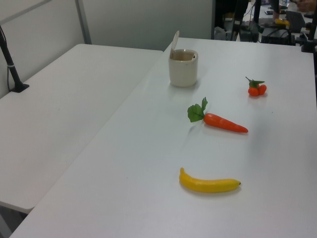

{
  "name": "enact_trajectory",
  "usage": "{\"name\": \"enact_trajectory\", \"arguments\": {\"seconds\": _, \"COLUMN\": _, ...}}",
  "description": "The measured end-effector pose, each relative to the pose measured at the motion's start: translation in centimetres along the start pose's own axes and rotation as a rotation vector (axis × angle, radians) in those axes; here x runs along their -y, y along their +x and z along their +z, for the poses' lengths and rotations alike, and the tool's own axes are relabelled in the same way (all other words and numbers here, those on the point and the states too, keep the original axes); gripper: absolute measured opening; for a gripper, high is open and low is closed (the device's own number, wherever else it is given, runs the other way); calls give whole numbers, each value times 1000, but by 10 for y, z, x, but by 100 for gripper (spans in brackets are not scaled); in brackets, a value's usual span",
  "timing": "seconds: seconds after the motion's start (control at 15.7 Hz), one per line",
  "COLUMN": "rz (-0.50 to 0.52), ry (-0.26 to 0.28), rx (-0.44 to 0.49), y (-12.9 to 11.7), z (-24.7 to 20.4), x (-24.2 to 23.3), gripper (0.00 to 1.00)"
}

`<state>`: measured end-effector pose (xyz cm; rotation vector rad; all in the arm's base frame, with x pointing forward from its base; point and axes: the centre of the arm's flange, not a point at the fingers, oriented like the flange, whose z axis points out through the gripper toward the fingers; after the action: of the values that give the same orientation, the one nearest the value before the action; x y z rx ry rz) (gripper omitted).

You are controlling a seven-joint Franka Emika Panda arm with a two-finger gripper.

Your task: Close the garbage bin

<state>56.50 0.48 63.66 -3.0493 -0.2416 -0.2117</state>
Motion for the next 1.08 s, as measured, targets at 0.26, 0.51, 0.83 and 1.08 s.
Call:
{"name": "enact_trajectory", "arguments": {"seconds": 0.26, "rz": 2, "ry": 0, "rx": 0, "y": 0, "z": 0, "x": -1, "gripper": 100}}
{"name": "enact_trajectory", "arguments": {"seconds": 0.51, "rz": 2, "ry": 0, "rx": 0, "y": 0, "z": 0, "x": -1, "gripper": 100}}
{"name": "enact_trajectory", "arguments": {"seconds": 0.83, "rz": 6, "ry": -1, "rx": 0, "y": 0, "z": 0, "x": -3, "gripper": 100}}
{"name": "enact_trajectory", "arguments": {"seconds": 1.08, "rz": 15, "ry": -2, "rx": -1, "y": -1, "z": 0, "x": -8, "gripper": 100}}
